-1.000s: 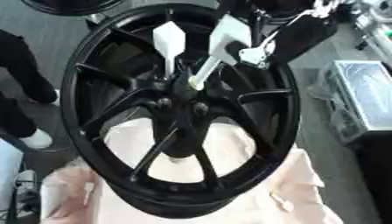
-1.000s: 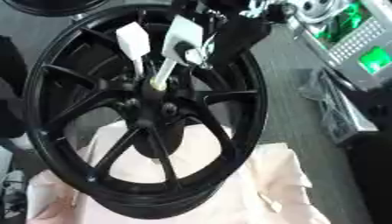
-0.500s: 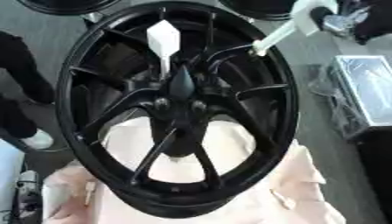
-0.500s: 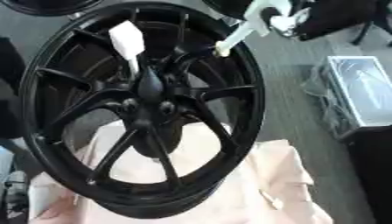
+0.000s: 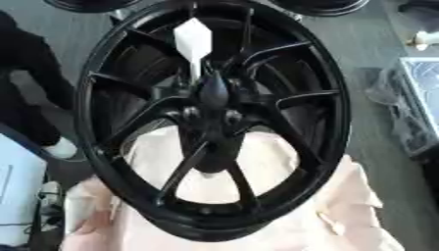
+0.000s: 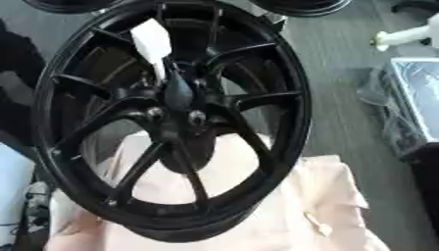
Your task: Pull the pin out of the wheel hub.
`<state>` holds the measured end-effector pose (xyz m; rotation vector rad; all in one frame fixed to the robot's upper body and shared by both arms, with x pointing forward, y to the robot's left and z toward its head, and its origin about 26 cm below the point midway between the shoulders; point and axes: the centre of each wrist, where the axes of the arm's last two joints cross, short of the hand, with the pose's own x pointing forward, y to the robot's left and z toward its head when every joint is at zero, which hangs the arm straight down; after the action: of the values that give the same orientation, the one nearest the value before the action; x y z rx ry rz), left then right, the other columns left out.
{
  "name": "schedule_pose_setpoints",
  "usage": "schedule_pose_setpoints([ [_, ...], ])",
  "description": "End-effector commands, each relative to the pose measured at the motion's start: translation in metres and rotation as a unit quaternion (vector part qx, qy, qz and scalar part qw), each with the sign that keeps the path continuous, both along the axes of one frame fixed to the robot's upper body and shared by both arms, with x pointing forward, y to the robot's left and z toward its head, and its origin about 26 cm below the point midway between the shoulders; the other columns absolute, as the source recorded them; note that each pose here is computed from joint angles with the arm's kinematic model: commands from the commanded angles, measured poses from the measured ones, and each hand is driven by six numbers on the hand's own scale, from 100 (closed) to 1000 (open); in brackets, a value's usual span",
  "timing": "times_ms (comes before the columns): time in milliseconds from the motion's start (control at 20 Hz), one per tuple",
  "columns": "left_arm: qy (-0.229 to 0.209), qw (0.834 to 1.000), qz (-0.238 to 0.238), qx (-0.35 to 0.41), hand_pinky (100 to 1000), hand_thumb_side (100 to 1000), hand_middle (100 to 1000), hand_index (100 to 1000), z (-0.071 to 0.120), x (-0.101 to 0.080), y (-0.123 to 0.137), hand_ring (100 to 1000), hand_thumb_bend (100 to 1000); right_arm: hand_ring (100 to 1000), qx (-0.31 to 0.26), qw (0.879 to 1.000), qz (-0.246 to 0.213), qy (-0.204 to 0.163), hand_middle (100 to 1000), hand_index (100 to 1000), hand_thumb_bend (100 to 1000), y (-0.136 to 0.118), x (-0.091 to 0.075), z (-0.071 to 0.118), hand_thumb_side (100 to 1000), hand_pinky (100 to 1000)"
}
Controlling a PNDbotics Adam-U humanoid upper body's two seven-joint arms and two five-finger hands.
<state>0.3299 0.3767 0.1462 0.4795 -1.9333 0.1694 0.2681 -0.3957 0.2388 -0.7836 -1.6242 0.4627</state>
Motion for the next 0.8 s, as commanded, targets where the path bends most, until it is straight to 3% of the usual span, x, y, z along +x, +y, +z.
schedule_pose_setpoints([
  [50, -0.022, 1.0, -0.003, 0.005, 592, 731, 637, 694, 0.014, 0.0, -0.001, 801, 199, 850, -0.024, 0.999, -0.028, -0.018, 737, 883, 100, -0.02, -0.004, -0.008, 494, 806],
  [100, -0.022, 1.0, -0.004, 0.004, 592, 731, 638, 694, 0.014, 0.001, -0.001, 801, 198, 883, -0.027, 0.999, -0.035, -0.016, 783, 914, 100, -0.025, -0.004, -0.014, 807, 823],
  [150, -0.023, 1.0, -0.005, 0.004, 593, 731, 638, 694, 0.015, 0.001, -0.002, 802, 198, 896, -0.028, 0.999, -0.043, -0.014, 799, 926, 100, -0.031, -0.004, -0.021, 887, 830],
  [250, -0.023, 1.0, -0.006, 0.004, 593, 732, 638, 694, 0.015, 0.001, -0.002, 802, 198, 911, -0.027, 0.997, -0.067, -0.011, 814, 945, 100, -0.041, -0.004, -0.031, 965, 835],
  [550, -0.023, 1.0, -0.012, 0.004, 594, 732, 638, 695, 0.015, 0.002, -0.004, 803, 199, 908, 0.001, 0.995, -0.101, -0.015, 815, 947, 100, -0.049, -0.002, -0.045, 982, 829],
  [800, -0.023, 1.0, -0.018, 0.004, 595, 732, 638, 694, 0.015, 0.003, -0.007, 804, 198, 870, 0.049, 0.994, -0.092, -0.042, 777, 923, 100, -0.045, 0.001, -0.042, 830, 800],
])
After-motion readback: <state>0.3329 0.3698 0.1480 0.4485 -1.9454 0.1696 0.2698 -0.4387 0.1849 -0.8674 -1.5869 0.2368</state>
